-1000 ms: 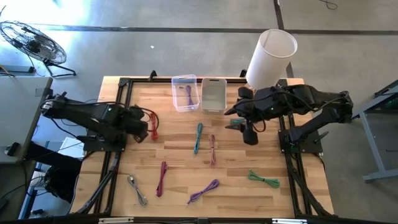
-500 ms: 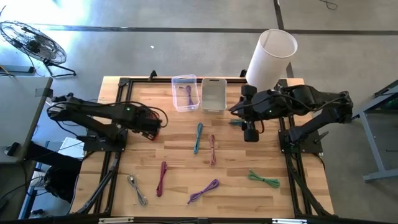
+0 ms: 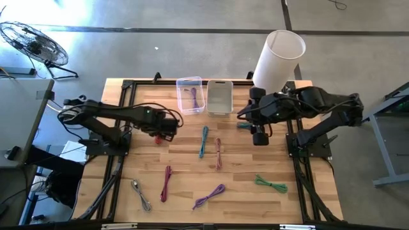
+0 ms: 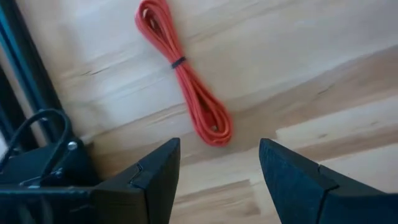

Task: Pick & Place USB Port
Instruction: Put the red cable into the transparent bin, then put the right blue cable into the gray bin

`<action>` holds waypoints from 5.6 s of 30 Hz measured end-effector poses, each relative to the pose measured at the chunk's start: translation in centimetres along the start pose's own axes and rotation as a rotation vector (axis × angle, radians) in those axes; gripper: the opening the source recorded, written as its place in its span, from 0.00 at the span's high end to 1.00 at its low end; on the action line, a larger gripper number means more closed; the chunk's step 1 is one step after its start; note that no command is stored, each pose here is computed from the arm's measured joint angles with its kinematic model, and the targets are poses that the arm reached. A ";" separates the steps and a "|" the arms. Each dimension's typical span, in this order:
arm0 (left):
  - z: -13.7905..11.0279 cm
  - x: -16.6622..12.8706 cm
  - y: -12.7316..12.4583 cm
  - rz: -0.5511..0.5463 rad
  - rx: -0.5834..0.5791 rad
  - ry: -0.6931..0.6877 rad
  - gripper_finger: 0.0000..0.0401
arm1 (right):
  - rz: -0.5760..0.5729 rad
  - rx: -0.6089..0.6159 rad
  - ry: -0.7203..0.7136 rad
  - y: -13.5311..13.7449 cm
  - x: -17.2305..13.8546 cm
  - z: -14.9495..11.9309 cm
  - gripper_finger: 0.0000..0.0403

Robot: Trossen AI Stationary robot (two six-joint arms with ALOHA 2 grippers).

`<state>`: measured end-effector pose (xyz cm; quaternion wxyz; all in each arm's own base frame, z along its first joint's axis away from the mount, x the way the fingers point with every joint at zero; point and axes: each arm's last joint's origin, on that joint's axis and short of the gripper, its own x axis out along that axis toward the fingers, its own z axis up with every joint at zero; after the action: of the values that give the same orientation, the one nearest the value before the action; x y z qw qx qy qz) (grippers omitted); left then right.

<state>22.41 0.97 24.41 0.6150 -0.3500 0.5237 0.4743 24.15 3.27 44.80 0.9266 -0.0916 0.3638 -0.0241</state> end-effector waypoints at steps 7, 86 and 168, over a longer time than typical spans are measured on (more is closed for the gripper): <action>0.4 2.3 1.0 0.035 -0.029 0.102 0.47 | 0.019 -0.006 0.029 0.5 -0.7 -0.6 0.46; 1.0 6.9 1.9 -0.118 0.218 0.053 0.94 | 0.081 -0.010 0.084 1.5 -1.1 -1.2 0.46; 19.0 0.2 0.8 -0.690 0.146 -0.571 0.52 | -0.064 0.124 0.104 2.1 -1.6 -1.7 0.46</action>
<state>27.59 18.87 28.19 0.8800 -0.3148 0.2178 0.2810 21.82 5.26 44.28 0.9091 -0.0445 0.4061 -0.0810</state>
